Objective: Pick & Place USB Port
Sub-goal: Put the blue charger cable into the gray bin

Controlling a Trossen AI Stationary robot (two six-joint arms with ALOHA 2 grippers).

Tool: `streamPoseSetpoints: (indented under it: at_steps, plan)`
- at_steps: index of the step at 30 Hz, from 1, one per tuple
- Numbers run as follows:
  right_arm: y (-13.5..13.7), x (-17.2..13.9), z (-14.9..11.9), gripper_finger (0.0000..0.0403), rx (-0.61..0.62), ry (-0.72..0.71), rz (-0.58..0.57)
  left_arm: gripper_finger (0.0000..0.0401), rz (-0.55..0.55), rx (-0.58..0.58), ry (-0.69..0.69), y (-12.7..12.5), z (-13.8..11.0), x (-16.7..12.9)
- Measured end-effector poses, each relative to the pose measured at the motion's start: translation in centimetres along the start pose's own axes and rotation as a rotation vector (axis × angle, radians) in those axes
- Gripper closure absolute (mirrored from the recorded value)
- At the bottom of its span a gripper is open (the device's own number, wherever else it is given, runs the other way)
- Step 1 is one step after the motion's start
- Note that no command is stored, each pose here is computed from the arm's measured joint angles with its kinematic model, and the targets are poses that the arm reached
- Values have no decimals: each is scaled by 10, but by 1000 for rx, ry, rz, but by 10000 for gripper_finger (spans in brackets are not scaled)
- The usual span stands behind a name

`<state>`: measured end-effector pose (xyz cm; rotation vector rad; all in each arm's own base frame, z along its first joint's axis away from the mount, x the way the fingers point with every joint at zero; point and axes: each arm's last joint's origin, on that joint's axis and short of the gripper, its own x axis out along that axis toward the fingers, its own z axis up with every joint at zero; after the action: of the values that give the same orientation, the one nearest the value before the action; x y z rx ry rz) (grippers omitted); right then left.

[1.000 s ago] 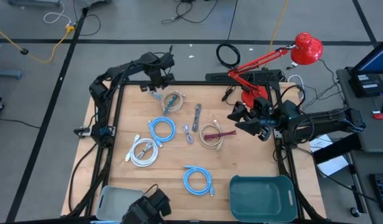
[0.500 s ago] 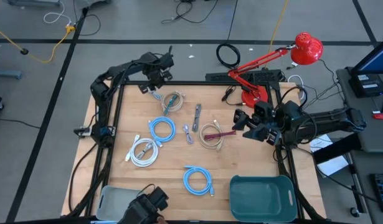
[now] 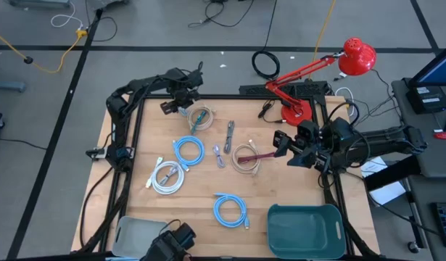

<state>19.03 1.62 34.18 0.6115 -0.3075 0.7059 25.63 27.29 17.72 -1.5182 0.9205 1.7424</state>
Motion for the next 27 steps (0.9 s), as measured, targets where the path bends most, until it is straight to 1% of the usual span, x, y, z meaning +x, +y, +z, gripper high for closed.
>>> streamPoseSetpoints:
  at_steps: [4, 11, 16, 21, 25, 27]
  plan:
    - [0, 0, 0, 190, -1, 0, 0, 203, -17, 8, -5, -2, 1, 0]
    - [1, -1, 1, 190, -30, -5, 4, 203, -56, 96, -17, -2, 0, -7]
    - [4, -2, 4, 190, -55, -15, 8, 203, -71, 234, -42, -3, 2, -16]
    - [4, -5, 7, 190, -72, -28, -1, 203, -115, 324, -68, -10, 2, -30]
    - [4, -6, 8, 190, -75, -32, -6, 203, -181, 456, -122, -19, 0, -49]
    - [3, -6, 8, 190, -78, -31, -9, 203, -220, 574, -172, -25, -1, -60]
